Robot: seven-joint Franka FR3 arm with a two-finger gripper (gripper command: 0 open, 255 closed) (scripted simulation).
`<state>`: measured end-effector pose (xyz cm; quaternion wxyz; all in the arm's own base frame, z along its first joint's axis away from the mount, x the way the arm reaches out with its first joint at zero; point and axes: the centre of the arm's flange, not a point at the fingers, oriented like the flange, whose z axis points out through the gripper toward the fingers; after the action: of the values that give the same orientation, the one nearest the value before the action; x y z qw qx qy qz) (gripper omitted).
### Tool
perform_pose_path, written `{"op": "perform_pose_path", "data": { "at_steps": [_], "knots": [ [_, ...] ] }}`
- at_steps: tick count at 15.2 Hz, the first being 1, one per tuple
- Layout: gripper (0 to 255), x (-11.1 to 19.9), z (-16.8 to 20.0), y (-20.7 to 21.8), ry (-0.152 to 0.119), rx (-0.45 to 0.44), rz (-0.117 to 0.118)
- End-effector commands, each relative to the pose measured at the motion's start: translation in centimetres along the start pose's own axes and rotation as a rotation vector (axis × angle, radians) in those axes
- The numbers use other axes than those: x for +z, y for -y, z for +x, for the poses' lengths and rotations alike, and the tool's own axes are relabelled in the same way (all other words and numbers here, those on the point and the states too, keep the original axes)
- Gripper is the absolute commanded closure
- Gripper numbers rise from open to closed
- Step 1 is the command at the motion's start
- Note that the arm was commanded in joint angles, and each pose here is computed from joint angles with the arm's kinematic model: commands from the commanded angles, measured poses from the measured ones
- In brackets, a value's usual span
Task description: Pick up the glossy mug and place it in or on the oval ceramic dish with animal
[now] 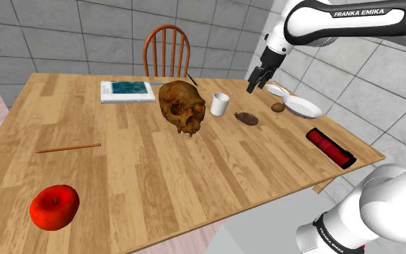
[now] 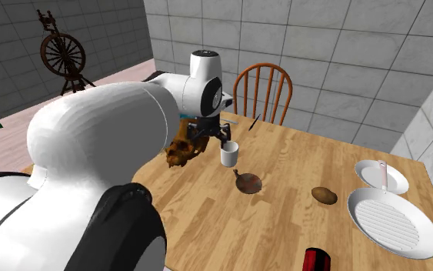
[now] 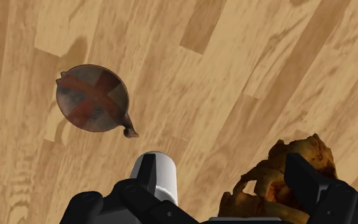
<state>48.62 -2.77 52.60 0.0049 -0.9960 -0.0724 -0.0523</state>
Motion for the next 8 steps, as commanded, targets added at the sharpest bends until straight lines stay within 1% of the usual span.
{"op": "perform_pose_path", "data": {
  "at_steps": [1, 8],
  "knots": [
    [0, 1.8, 2.0, -0.4, 0.009, -0.010, -0.006],
    [0, 8.1, 9.1, -1.6, 0.037, -0.046, -0.025]
  ]
}}
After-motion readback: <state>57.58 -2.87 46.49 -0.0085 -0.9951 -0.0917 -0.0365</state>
